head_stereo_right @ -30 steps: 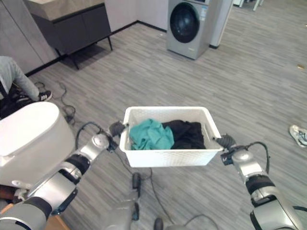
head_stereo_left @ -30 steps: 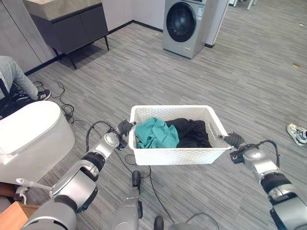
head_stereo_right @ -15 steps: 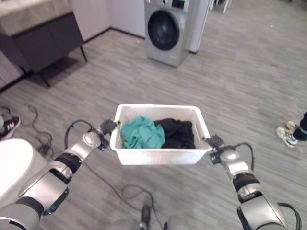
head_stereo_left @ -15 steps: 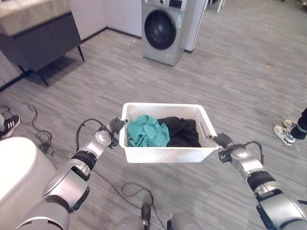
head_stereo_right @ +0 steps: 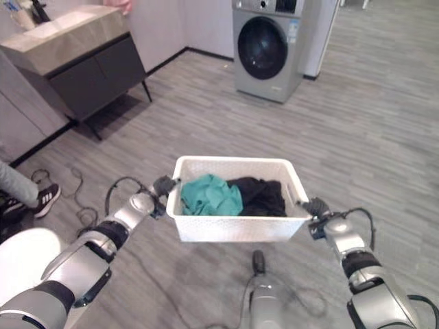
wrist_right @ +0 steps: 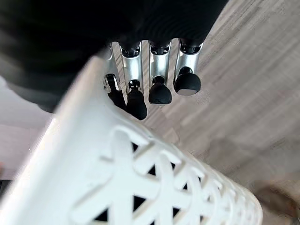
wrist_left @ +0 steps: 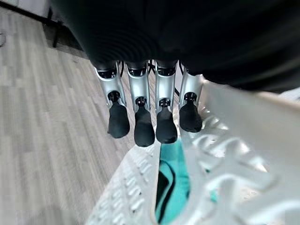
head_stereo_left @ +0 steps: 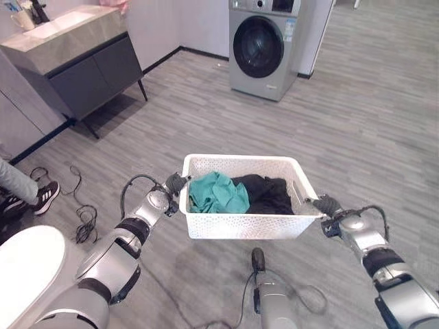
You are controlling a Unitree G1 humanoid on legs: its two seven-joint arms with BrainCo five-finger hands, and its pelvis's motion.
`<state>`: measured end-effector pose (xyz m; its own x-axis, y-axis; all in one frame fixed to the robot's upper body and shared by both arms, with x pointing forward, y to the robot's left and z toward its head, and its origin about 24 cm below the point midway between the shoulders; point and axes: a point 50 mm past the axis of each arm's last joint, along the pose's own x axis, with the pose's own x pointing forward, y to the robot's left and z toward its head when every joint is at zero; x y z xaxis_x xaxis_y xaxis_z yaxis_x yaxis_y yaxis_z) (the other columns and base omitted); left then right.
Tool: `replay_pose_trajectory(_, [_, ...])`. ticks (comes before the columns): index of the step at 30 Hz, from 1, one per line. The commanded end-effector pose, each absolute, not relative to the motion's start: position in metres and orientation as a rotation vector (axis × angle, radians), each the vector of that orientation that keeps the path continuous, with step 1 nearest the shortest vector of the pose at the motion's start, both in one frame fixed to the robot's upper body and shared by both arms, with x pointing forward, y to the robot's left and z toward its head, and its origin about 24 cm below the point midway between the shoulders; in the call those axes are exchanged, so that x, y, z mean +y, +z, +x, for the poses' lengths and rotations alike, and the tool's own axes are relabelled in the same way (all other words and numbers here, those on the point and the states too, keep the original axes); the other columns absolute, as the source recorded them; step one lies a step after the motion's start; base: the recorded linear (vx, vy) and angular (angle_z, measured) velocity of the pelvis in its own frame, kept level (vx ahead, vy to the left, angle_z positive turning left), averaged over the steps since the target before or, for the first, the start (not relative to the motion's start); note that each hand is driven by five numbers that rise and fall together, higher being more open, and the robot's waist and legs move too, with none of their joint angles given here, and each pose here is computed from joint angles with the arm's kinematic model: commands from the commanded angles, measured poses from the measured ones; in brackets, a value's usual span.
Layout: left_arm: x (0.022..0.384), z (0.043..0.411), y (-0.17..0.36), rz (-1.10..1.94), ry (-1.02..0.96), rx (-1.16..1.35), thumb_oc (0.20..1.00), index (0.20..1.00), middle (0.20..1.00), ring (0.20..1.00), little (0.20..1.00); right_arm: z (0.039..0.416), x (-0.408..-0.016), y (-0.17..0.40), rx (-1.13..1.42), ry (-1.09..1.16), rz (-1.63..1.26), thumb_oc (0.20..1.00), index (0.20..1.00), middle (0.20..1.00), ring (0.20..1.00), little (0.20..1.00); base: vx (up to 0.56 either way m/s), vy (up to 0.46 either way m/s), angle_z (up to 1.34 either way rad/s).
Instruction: Grab the laundry basket,head to the washer,open it,put in the laundry and shut it.
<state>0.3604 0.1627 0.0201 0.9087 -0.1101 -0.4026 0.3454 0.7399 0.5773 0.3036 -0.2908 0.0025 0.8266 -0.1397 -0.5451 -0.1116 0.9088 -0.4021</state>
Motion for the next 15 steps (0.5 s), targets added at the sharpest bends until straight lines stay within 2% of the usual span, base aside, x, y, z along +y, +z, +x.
replay_pose_trajectory(1, [0.180,0.382,0.069,0.698,-0.165,0.180,0.200,0.200,0.200,0.200,0.200,0.340,-0.290,0.067,0.322,-0.036,-0.424,0.200,0.200,0.200,0.200,0.200,0.10,-0.068,0.12])
replay_pose_trajectory(6, [0.180,0.382,0.069,0.698,-0.165,0.180,0.200,0.200,0.200,0.200,0.200,0.340,-0.290,0.067,0.322,-0.036,-0.424,0.200,0.200,0.200,0.200,0.200,0.00,0.000,-0.10])
replay_pose_trajectory(10, [0.188,0.388,0.087,0.698,-0.141,0.152,0.200,0.200,0.200,0.200,0.200,0.337,-0.302,0.074,0.301,-0.091,-0.402,0.200,0.200,0.200,0.200,0.200,0.43,-0.559,0.12])
replay_pose_trajectory(12, [0.179,0.390,0.088,0.686,-0.158,0.145,0.200,0.200,0.200,0.200,0.200,0.337,-0.306,0.077,0.295,-0.112,-0.398,0.200,0.200,0.200,0.200,0.200,0.21,-0.144,-0.10])
replay_pose_trajectory(15, [0.163,0.388,0.084,0.652,-0.195,0.126,0.200,0.200,0.200,0.200,0.200,0.328,-0.303,0.065,0.300,-0.098,-0.406,0.200,0.200,0.200,0.200,0.200,0.56,0.058,0.05])
